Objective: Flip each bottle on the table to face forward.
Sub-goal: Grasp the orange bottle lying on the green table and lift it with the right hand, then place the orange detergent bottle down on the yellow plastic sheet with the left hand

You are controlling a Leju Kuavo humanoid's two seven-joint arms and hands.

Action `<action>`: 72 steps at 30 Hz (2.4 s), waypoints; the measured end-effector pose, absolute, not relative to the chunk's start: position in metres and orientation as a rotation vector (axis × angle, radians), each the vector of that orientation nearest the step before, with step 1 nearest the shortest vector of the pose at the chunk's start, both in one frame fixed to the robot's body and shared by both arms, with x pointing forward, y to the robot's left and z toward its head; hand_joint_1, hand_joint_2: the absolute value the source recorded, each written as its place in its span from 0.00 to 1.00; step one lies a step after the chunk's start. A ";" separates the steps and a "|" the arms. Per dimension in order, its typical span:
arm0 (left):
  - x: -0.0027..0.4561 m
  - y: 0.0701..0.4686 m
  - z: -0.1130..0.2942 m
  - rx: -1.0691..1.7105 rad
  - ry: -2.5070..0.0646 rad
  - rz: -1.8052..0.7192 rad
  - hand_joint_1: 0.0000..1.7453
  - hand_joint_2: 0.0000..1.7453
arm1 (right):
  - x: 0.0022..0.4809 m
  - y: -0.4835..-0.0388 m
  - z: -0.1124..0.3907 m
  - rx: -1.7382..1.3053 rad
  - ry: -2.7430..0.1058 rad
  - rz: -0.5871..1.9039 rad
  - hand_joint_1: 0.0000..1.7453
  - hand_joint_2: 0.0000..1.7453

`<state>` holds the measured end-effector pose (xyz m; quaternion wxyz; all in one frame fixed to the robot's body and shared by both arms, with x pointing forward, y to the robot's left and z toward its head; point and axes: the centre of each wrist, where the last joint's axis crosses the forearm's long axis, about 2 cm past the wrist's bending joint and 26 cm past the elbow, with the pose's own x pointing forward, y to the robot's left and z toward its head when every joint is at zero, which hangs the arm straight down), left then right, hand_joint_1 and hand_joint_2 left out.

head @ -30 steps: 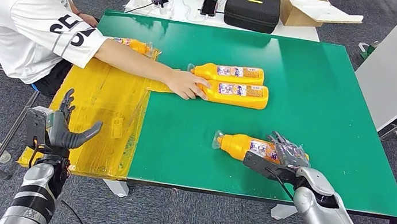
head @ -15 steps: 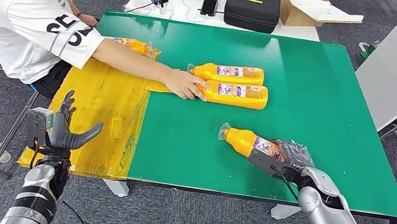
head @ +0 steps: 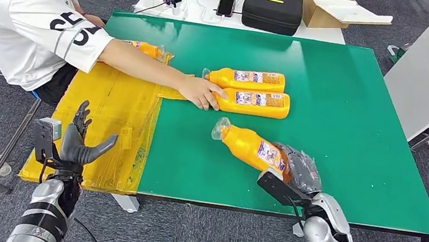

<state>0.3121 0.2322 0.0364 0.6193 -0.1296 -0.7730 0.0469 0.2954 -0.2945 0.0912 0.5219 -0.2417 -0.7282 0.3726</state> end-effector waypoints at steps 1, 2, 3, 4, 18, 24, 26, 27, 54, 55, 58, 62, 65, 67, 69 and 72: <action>0.310 0.226 0.037 -0.340 -1.763 0.123 0.00 1.00 | 0.294 -0.283 0.095 -0.616 -1.851 0.835 1.00 1.00; 0.309 0.220 0.038 -0.384 -1.748 0.137 0.00 1.00 | 0.292 -0.271 0.101 -0.649 -1.945 0.775 1.00 1.00; 0.307 0.213 0.040 -0.434 -1.732 0.151 0.00 1.00 | 0.291 -0.259 0.106 -0.683 -2.030 0.716 1.00 1.00; 0.305 0.205 0.043 -0.484 -1.718 0.167 0.00 1.00 | 0.289 -0.248 0.112 -0.716 -2.100 0.663 1.00 1.00; 0.287 0.165 0.065 -0.949 -1.645 0.214 0.00 1.00 | 0.272 -0.215 0.139 -0.864 -2.369 0.365 1.00 1.00; 0.275 0.158 0.068 -1.130 -1.620 0.221 0.00 1.00 | 0.269 -0.211 0.123 -0.716 -2.315 0.307 1.00 1.00; 0.272 0.155 0.072 -1.161 -1.630 0.199 0.00 1.00 | 0.268 -0.204 0.113 -0.601 -2.276 0.290 1.00 1.00; 0.271 0.153 0.074 -1.171 -1.637 0.186 0.00 1.00 | 0.268 -0.200 0.108 -0.552 -2.257 0.284 1.00 1.00; 0.266 0.136 0.087 -1.229 -1.647 0.028 0.00 1.00 | 0.263 -0.104 0.082 -0.143 -2.130 0.375 1.00 1.00; 0.266 0.136 0.087 -1.228 -1.644 0.026 0.00 1.00 | 0.263 -0.102 0.083 -0.138 -2.133 0.382 1.00 1.00; 0.268 0.135 0.086 -1.229 -1.631 0.027 0.00 1.00 | 0.264 -0.096 0.084 -0.126 -2.136 0.412 1.00 1.00; 0.272 0.135 0.084 -1.227 -1.607 0.031 0.00 1.00 | 0.262 -0.085 0.082 -0.097 -2.122 0.479 1.00 1.00; 0.274 0.135 0.081 -1.226 -1.592 0.042 0.00 1.00 | 0.258 -0.076 0.077 -0.065 -2.097 0.527 1.00 1.00; 0.273 0.136 0.079 -1.230 -1.577 0.058 0.00 1.00 | 0.256 -0.073 0.072 -0.045 -2.077 0.556 1.00 1.00; 0.273 0.137 0.076 -1.233 -1.563 0.078 0.00 1.00 | 0.255 -0.071 0.068 -0.030 -2.057 0.581 1.00 1.00; 0.272 0.139 0.072 -1.230 -1.549 0.095 0.00 1.00 | 0.253 -0.070 0.062 -0.014 -2.031 0.609 1.00 1.00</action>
